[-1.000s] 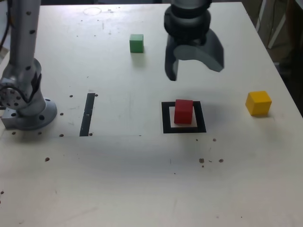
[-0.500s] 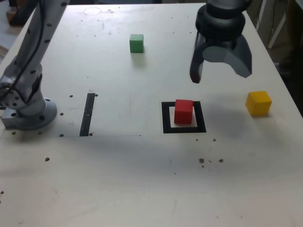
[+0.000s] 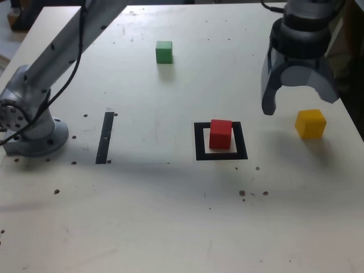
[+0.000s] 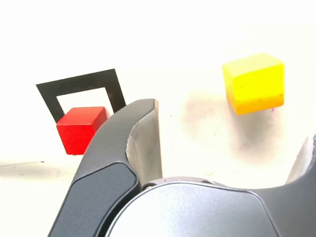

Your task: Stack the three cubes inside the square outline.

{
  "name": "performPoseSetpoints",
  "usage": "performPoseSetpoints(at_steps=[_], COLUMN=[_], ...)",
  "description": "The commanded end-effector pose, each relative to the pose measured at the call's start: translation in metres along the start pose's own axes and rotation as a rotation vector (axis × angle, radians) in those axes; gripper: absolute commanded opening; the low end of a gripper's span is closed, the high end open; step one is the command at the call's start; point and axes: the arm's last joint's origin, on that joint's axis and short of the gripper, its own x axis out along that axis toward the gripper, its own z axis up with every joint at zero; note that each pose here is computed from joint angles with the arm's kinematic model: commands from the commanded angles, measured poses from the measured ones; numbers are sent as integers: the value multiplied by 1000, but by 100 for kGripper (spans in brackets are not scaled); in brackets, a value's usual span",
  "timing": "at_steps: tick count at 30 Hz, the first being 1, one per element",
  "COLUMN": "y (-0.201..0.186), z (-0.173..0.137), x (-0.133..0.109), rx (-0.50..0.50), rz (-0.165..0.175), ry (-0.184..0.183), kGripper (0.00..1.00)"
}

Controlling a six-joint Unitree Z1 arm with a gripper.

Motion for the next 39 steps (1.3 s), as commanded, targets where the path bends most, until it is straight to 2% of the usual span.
performPoseSetpoints(at_steps=[1, 6, 21, 39], y=[2, 3, 13, 12], z=[3, 10, 29, 48], x=[6, 14, 35, 61], rx=[-20, -45, -130, -166], rz=[-6, -10, -19, -25], ry=[17, 28, 19, 10], kGripper=[100, 100, 99, 93])
